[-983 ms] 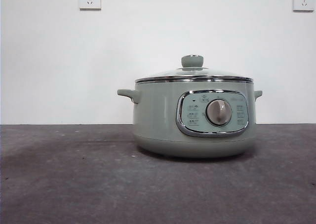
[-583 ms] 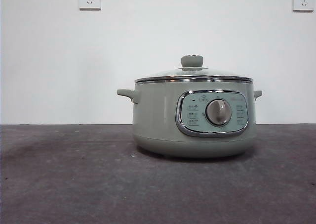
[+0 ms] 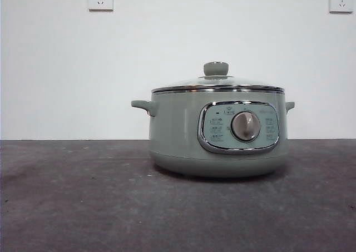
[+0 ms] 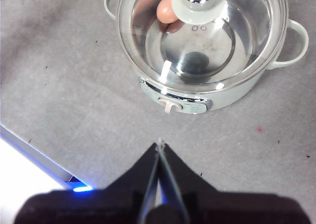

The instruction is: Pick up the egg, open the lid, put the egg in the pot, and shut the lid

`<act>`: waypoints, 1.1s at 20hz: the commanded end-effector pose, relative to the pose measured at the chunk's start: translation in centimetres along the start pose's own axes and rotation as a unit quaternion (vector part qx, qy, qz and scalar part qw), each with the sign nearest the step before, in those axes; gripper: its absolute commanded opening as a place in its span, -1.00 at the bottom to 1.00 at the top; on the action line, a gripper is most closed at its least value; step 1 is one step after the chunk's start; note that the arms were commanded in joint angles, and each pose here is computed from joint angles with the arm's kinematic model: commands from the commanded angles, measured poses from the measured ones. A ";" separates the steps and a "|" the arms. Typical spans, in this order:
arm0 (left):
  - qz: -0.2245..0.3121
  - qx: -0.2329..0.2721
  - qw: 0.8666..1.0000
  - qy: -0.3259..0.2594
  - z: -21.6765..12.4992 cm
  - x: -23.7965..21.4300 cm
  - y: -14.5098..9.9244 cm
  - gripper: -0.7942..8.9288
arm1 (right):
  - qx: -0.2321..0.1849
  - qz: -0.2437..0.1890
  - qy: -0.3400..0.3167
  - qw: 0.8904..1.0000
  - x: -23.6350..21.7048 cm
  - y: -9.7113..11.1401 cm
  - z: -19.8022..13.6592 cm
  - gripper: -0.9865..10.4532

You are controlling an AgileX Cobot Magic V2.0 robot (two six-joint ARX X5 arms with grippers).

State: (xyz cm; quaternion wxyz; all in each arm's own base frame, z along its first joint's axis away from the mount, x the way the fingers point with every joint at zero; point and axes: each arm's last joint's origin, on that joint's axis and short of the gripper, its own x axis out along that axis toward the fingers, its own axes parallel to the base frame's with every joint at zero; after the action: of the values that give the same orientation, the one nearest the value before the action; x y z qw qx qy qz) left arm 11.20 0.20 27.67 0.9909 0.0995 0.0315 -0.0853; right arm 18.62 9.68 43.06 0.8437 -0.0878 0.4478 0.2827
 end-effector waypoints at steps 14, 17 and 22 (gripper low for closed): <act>0.103 -0.105 0.988 0.054 -12.6 -0.7 -2.2 -0.84 | 0.000 -0.001 0.016 1.000 0.2 0.0 -0.2 -0.83; 0.097 -0.116 0.987 0.050 -12.6 -0.7 -2.2 -0.84 | 0.000 -0.003 0.015 1.000 0.2 0.0 -0.2 -0.83; 0.092 -0.118 0.987 0.065 -12.8 -0.5 -2.3 -0.84 | 0.000 -0.003 0.015 1.000 0.2 0.0 -0.2 -0.83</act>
State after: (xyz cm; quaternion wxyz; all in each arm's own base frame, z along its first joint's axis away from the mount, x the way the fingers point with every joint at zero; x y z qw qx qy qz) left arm 9.69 0.67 15.06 0.9954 -0.0067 0.0940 0.0187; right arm 18.63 9.66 43.05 0.8446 -0.0894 0.4477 0.2796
